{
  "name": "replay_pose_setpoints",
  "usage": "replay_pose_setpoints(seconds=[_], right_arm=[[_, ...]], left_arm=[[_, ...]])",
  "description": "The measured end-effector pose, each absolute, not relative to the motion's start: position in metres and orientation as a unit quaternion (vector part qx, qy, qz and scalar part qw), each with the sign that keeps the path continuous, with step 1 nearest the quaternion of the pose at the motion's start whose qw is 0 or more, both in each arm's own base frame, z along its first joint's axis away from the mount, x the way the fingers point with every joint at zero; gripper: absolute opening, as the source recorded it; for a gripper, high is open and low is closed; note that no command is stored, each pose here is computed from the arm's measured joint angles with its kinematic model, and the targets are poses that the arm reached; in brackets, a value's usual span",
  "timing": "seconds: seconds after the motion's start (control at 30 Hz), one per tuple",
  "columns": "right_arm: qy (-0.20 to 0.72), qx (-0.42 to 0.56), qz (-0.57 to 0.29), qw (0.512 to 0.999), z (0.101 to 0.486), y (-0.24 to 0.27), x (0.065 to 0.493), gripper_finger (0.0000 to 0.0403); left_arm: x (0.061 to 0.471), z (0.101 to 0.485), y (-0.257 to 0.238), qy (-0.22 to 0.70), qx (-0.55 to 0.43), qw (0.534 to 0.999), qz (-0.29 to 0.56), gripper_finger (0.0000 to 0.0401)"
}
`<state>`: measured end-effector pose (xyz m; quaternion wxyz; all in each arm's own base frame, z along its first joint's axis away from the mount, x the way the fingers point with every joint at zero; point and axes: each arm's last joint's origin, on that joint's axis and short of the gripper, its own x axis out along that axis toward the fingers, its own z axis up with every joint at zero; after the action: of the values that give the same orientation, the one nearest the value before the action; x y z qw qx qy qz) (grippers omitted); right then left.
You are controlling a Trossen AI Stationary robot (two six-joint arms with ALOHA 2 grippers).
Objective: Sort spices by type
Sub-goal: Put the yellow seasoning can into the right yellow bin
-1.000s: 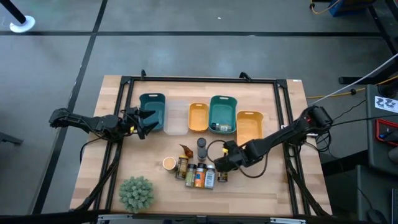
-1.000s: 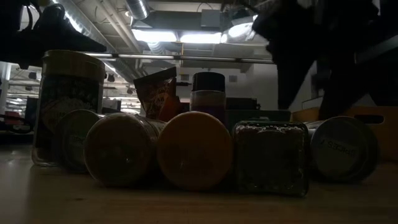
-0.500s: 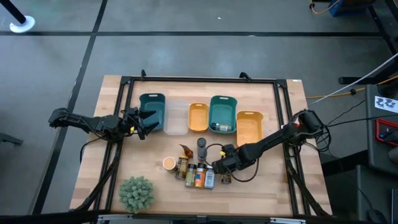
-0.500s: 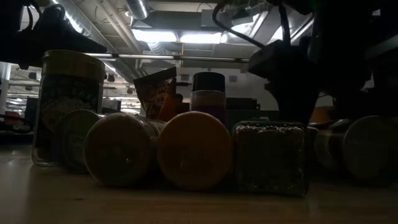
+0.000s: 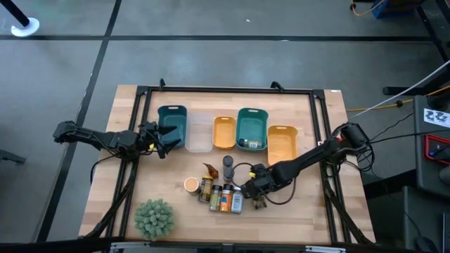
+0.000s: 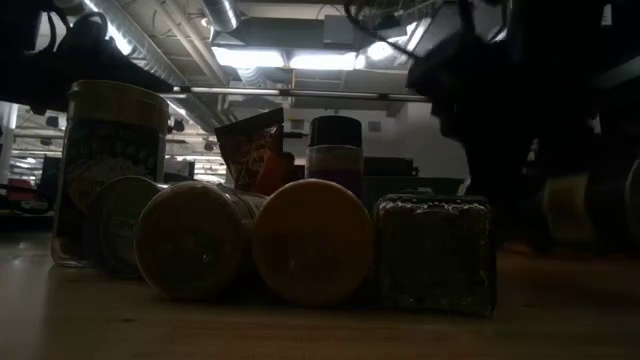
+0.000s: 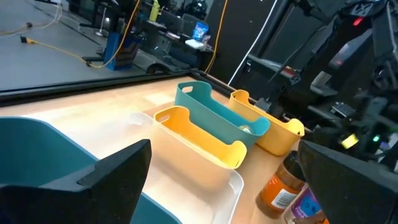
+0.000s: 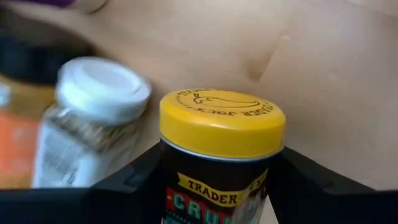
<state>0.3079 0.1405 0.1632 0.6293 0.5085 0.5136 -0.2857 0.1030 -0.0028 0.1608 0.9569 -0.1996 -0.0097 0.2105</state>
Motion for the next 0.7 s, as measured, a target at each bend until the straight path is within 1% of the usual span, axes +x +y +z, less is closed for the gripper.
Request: replay_pose_setpoints(seconds=[0.2, 0.4, 0.6, 0.7], right_arm=[[0.511, 0.514, -0.248, 0.643, 0.192, 0.136, 0.299, 0.0217], [0.509, 0.506, -0.233, 0.657, 0.226, 0.116, 0.282, 0.0217], [0.499, 0.461, -0.245, 0.692, 0.256, 0.082, 0.260, 0.0220], [0.502, 0.415, -0.263, 0.712, 0.266, 0.063, 0.247, 0.0220]], left_arm=[[0.104, 0.159, -0.003, -0.002, -0.201, 0.956, 0.212, 0.0389], [0.105, 0.157, -0.003, 0.005, -0.212, 0.953, 0.215, 0.0389], [0.106, 0.156, -0.003, 0.009, -0.212, 0.953, 0.216, 0.0389], [0.106, 0.156, -0.003, 0.009, -0.212, 0.953, 0.216, 0.0389]])
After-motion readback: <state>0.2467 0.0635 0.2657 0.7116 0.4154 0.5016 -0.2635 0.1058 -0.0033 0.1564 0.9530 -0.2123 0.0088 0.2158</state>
